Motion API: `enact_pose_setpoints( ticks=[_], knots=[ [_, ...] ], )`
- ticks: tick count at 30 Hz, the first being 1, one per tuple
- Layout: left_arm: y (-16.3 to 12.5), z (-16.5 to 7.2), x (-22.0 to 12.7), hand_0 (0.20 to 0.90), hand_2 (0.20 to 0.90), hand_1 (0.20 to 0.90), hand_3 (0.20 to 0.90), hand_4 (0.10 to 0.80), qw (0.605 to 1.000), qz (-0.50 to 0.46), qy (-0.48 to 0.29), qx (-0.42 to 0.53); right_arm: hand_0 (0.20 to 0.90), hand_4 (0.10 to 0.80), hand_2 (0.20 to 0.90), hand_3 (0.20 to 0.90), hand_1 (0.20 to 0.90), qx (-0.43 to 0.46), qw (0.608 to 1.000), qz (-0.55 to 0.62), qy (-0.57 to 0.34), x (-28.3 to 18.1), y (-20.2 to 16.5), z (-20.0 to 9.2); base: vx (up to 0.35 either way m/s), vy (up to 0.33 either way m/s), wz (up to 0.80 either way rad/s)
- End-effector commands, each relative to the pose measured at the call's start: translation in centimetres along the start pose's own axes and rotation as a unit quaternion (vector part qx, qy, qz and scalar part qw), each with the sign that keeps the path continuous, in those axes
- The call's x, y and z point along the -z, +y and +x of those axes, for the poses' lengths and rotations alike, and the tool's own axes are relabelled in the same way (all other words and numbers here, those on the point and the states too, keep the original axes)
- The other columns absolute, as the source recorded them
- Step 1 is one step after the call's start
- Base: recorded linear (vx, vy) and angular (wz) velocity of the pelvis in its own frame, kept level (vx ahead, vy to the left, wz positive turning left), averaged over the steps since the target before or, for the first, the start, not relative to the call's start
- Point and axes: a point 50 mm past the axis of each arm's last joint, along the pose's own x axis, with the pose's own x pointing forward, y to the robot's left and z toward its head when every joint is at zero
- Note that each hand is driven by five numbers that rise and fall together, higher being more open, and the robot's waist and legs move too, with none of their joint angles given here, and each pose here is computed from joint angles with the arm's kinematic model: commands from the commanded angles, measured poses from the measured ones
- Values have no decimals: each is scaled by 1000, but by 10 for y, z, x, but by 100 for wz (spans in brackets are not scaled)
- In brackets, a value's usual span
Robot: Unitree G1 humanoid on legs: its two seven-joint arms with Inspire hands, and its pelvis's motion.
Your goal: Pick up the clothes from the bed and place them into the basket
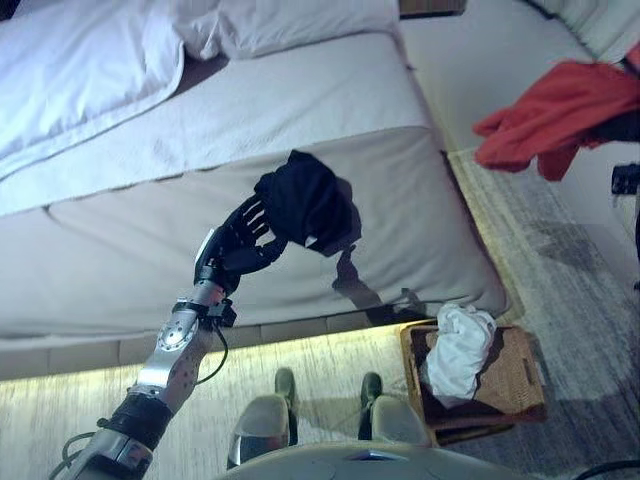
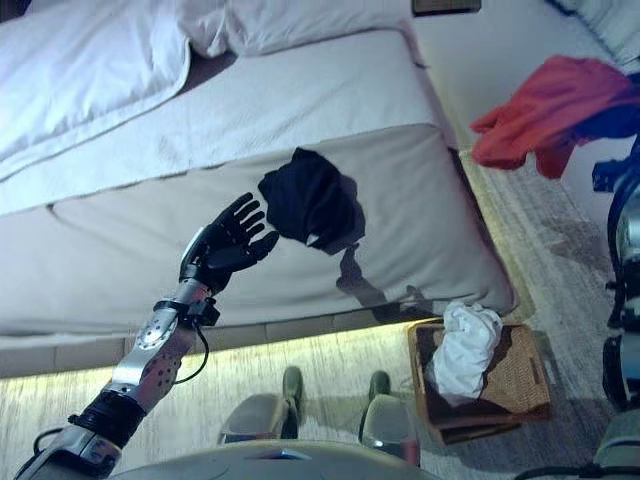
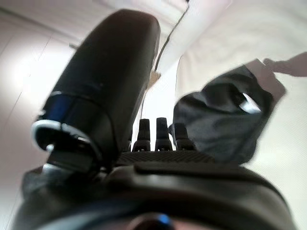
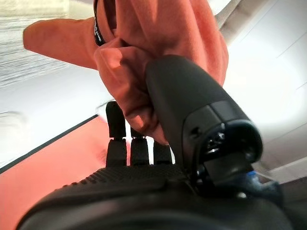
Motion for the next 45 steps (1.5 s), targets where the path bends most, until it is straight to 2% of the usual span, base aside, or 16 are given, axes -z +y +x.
enact_pose_setpoints(
  ticks=[1, 13, 20, 25, 39, 40, 41, 42, 45],
  knots=[
    [-7, 5, -7, 900, 900, 900, 900, 800, 999, 8, -39, 24, 300, 100, 300, 200, 300, 33, 998, -15, -55, -8, -18, -7, -28, -1, -21],
    [-20, 18, -2, 900, 900, 900, 900, 800, 998, 26, -37, 40, 300, 100, 300, 200, 300, -42, 998, -7, 51, 78, 29, -56, -43, -34, -25],
    [-25, 17, 1, 900, 900, 900, 900, 800, 997, 42, -25, 62, 300, 100, 300, 200, 300, -85, 989, -23, 118, 118, 46, -78, -22, -46, -16],
    [-32, 20, 0, 900, 900, 900, 900, 800, 995, 48, -22, 81, 300, 100, 300, 200, 300, -94, 983, -31, 154, 132, 53, -82, -30, -53, -8],
    [-44, 23, 1, 900, 900, 900, 900, 800, 992, 47, -24, 117, 300, 100, 300, 200, 300, -107, 976, -67, 176, 143, 69, -85, -12, -14, -10],
    [-45, 23, 2, 900, 900, 900, 900, 800, 992, 46, -24, 117, 333, 138, 333, 238, 333, -107, 976, -69, 176, 143, 69, -85, 9, -9, -7],
    [-46, 23, 2, 900, 900, 900, 900, 800, 992, 45, -25, 119, 467, 295, 467, 395, 467, -108, 976, -70, 176, 144, 69, -85, 10, -10, -14],
    [-46, 23, 3, 900, 900, 900, 900, 800, 991, 44, -26, 121, 900, 800, 900, 900, 900, -104, 977, -74, 171, 143, 70, -85, 9, -9, -13],
    [-47, 23, 3, 900, 900, 900, 900, 800, 991, 42, -26, 121, 900, 800, 900, 900, 900, -102, 978, -75, 167, 144, 70, -86, 2, -3, -3]
  ],
)
